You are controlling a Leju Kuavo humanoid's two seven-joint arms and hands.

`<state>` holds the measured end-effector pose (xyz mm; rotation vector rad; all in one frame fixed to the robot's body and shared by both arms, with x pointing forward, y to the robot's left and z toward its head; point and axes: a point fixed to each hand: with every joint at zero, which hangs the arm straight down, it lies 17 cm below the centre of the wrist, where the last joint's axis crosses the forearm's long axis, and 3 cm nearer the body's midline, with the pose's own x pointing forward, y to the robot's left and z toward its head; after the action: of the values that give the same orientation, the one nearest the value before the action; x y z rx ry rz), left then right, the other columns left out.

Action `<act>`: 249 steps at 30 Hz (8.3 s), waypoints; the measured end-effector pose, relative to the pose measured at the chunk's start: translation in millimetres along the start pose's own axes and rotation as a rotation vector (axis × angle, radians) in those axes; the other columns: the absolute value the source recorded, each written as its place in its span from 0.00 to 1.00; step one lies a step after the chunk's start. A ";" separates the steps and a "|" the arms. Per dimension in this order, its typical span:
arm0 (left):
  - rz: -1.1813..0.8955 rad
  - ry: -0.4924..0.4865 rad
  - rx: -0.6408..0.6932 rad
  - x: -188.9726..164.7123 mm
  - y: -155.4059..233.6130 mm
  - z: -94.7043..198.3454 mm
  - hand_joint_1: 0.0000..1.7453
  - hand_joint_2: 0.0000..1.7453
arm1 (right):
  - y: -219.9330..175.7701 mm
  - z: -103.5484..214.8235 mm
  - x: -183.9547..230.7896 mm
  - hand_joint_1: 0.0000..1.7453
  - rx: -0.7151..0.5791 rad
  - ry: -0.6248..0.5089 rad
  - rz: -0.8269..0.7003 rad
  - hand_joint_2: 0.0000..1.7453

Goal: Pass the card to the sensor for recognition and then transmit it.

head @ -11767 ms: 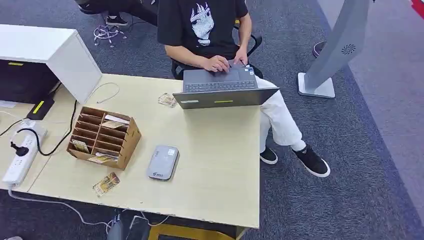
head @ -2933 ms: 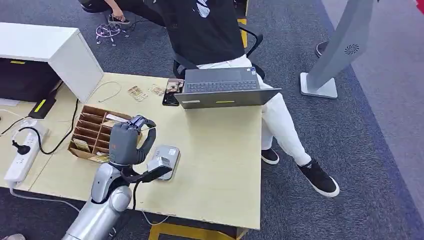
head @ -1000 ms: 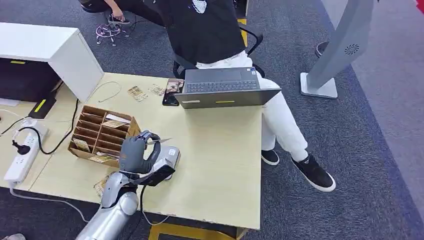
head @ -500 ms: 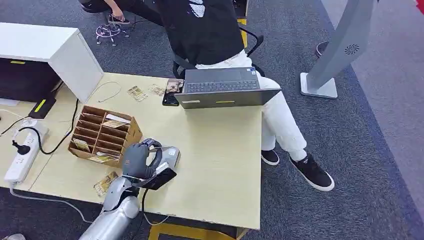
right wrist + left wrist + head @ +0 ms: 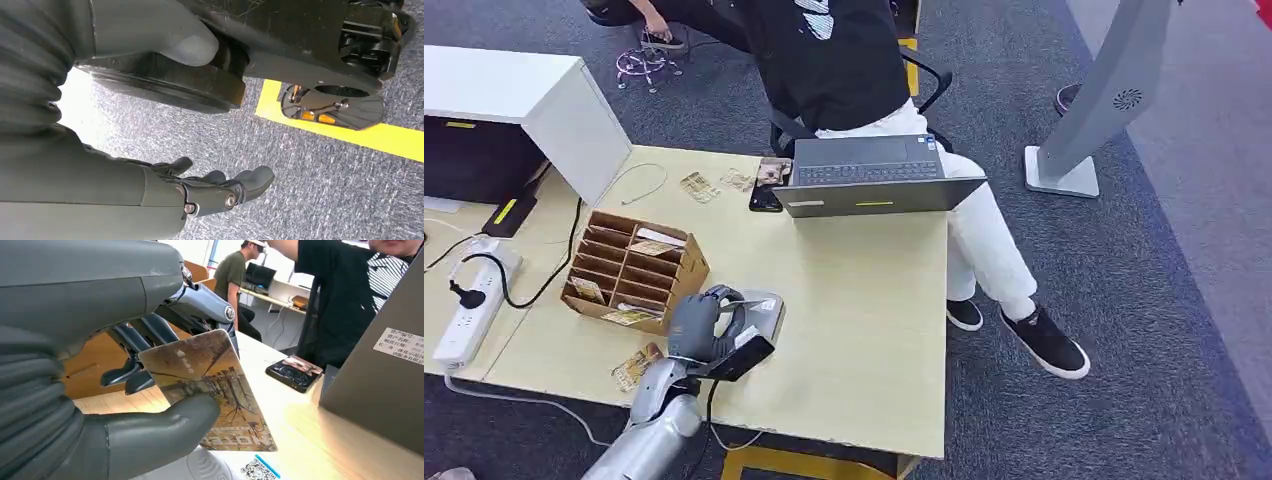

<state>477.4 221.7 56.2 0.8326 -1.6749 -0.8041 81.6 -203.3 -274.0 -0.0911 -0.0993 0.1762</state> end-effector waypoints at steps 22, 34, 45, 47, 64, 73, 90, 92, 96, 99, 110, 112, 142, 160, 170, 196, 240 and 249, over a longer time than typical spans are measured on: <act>-0.059 -0.265 0.335 71.4 114.8 -28.9 1.00 1.00 | -2.3 -0.5 0.5 0.00 -0.008 -0.009 0.011 1.00; -0.185 -0.572 0.788 186.7 277.9 0.4 1.00 1.00 | -1.6 -0.4 1.7 0.00 -0.006 -0.026 0.014 1.00; -0.245 -0.626 0.910 202.9 312.6 18.2 1.00 1.00 | 1.1 0.1 1.6 0.00 0.000 -0.025 0.025 1.00; -0.263 -0.602 0.914 200.9 316.7 14.2 1.00 1.00 | 1.3 0.2 1.6 0.00 0.000 -0.023 0.026 1.00; -0.421 -0.255 0.756 83.8 324.5 -87.5 1.00 1.00 | 3.3 0.8 2.8 0.00 -0.002 -0.021 0.056 1.00; -0.437 -0.230 0.722 68.7 318.3 -93.8 1.00 1.00 | 3.5 0.9 2.9 0.00 -0.002 -0.021 0.056 1.00; -0.615 -0.063 0.623 4.1 317.0 -123.8 1.00 1.00 | 3.3 1.0 3.8 0.00 -0.005 -0.023 0.074 1.00; -0.614 -0.055 0.618 0.0 316.0 -123.5 1.00 1.00 | 3.2 1.0 4.0 0.00 -0.005 -0.023 0.075 1.00; -0.608 -0.056 0.617 -3.1 316.3 -122.0 0.00 1.00 | 3.0 1.0 4.1 0.00 -0.006 -0.024 0.076 1.00; -0.590 -0.111 0.643 13.4 317.2 -115.9 0.00 1.00 | 2.9 1.0 4.4 0.00 -0.008 -0.025 0.080 1.00; -0.529 -0.228 0.744 78.1 320.4 -97.6 0.00 1.00 | 5.4 1.5 5.1 0.00 -0.004 -0.031 0.077 1.00; -0.511 -0.252 0.765 90.4 322.2 -92.1 0.00 1.00 | 6.8 1.8 5.5 0.00 -0.002 -0.032 0.076 1.00; 0.147 -0.472 -0.154 133.9 186.1 -35.7 0.00 1.00 | 13.3 2.5 -1.7 0.00 0.018 0.001 -0.082 1.00; -0.333 -0.275 -0.256 22.2 235.1 -10.2 0.00 1.00 | 13.7 2.5 -3.9 0.00 0.022 0.019 -0.105 1.00; -0.463 -0.208 -0.208 2.0 261.6 -16.5 0.00 1.00 | 15.0 2.9 -3.9 0.00 0.023 0.025 -0.115 1.00; -0.518 -0.063 -0.152 -41.5 256.9 -32.9 0.00 1.00 | 13.6 2.8 -3.1 0.00 0.015 0.022 -0.090 1.00; -0.492 0.139 -0.177 -110.4 197.3 -49.2 0.00 1.00 | 10.1 2.3 -3.6 0.00 0.006 0.031 -0.072 1.00; -0.468 0.103 -0.165 -97.8 185.2 -52.5 0.00 1.00 | 10.3 2.3 -3.4 0.00 0.008 0.029 -0.071 1.00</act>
<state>523.6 396.9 173.7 1.1478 -1.3161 -1.1788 76.4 -193.7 -273.1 -0.0825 -0.0724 0.1046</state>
